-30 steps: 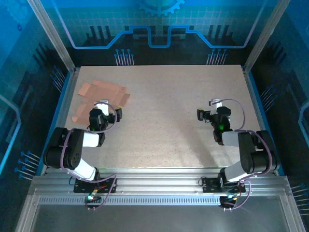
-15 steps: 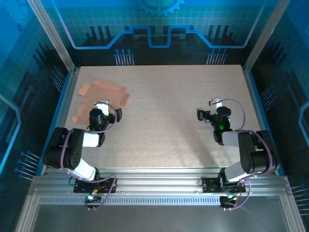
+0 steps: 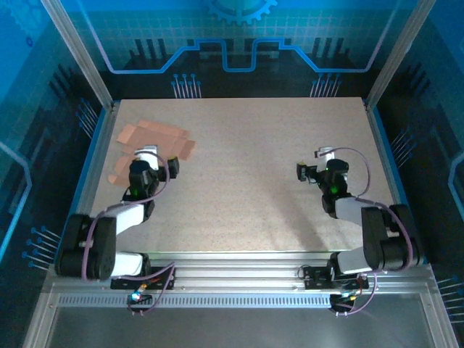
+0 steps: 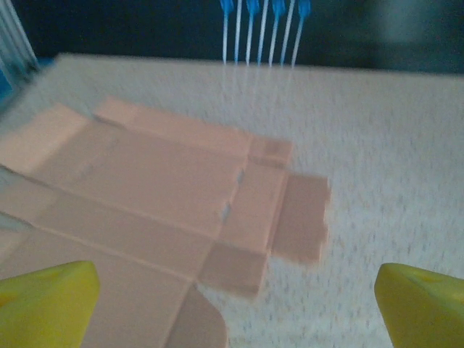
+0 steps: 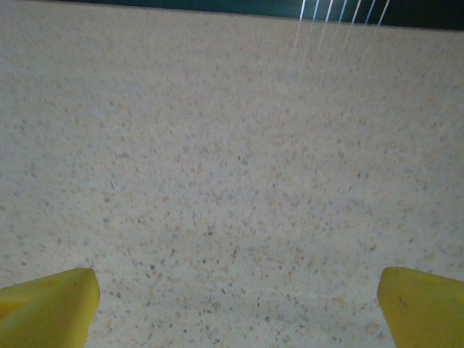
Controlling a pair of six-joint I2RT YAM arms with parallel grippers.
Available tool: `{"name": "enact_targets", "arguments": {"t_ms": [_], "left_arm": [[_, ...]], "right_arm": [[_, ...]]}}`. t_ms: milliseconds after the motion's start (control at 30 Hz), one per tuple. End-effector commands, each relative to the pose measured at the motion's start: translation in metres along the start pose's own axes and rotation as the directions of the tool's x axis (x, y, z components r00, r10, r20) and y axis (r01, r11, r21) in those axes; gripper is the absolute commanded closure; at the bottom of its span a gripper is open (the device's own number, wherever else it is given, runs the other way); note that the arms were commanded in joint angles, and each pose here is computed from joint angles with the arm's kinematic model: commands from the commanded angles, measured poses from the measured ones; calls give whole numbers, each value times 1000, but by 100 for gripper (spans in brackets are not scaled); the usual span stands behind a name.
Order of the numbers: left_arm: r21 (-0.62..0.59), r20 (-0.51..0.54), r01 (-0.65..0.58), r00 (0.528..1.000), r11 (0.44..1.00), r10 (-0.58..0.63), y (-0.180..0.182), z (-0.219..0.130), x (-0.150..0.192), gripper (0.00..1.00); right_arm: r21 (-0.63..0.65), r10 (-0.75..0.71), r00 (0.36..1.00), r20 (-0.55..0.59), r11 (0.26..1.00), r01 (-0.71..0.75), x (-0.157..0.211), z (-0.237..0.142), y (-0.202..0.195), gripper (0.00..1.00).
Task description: Fold the paper box
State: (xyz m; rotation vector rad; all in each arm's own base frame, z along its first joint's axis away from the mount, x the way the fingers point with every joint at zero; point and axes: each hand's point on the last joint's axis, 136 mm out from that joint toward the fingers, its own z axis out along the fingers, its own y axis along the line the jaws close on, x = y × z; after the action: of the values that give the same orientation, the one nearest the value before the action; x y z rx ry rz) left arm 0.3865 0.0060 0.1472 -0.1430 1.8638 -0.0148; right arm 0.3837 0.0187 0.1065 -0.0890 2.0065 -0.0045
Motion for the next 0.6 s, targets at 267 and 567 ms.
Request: {"name": "enact_targets", "arguments": {"t_ms": [267,567], "left_arm": [[-148,-234,150,955,978,-182,33,43,-43,1],[-81,-511,246,822,966,-252,13,126,-13,1]], "right_arm": [[-319,-5,1000,-7,948,2,-78,-51,116,0],[-558,2,998,-68,829,-39,-91,-60,226,0]]}}
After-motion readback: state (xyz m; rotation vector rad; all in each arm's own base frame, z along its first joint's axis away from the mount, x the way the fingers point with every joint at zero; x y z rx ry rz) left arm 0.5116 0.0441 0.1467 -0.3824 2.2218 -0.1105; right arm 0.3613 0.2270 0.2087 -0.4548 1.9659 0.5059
